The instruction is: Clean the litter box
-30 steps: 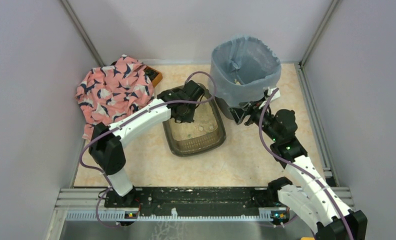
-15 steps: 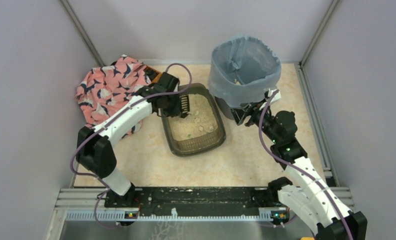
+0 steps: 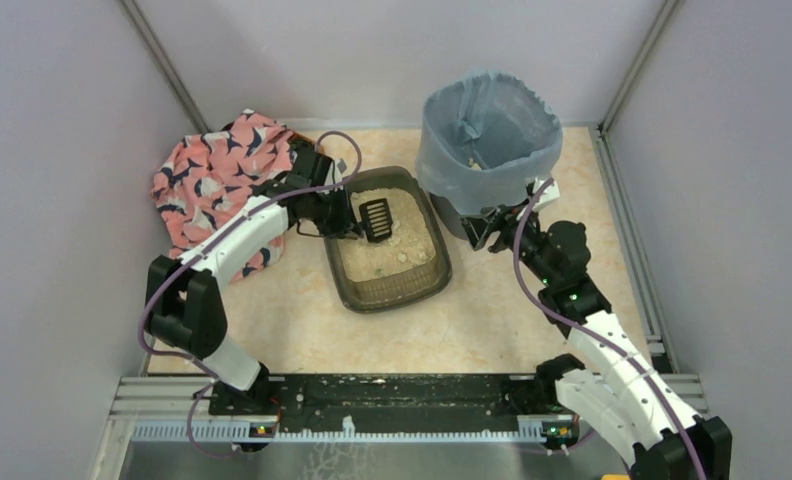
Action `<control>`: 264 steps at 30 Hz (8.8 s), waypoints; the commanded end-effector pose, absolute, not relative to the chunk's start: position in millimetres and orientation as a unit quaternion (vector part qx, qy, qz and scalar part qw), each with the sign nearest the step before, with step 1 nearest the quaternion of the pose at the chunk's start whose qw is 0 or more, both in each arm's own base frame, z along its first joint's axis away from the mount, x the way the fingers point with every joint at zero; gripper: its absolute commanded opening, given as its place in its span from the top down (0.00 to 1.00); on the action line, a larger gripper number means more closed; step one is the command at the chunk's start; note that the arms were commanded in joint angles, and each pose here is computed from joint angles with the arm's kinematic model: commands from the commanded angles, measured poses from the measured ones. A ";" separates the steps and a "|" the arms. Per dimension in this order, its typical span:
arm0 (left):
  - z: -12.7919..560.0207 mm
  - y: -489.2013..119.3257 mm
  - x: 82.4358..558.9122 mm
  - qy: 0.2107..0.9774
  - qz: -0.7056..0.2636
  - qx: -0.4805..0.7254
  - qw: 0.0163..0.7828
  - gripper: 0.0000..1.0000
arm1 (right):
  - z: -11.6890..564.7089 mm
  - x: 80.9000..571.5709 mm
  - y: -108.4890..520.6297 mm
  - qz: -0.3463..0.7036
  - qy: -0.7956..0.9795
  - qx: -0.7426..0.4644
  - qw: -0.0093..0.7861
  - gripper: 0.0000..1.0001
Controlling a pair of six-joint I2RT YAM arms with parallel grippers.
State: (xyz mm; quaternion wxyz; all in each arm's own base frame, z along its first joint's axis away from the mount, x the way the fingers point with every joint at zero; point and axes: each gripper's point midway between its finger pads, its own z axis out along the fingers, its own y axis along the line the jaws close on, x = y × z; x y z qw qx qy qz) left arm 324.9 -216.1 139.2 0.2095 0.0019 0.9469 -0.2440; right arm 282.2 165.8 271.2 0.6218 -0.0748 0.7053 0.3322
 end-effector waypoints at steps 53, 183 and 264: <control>144.6 -237.5 300.9 0.834 -0.529 -0.024 0.152 1.00 | 257.3 296.6 170.3 0.329 0.707 -0.076 0.622 0.34; 380.4 -287.8 409.7 0.706 -0.654 -0.043 0.268 1.00 | 249.0 297.5 179.4 0.349 0.713 -0.082 0.603 0.35; 332.3 -261.4 212.2 0.729 -0.519 0.207 0.396 1.00 | 312.0 266.5 192.9 0.388 0.652 -0.165 0.630 0.29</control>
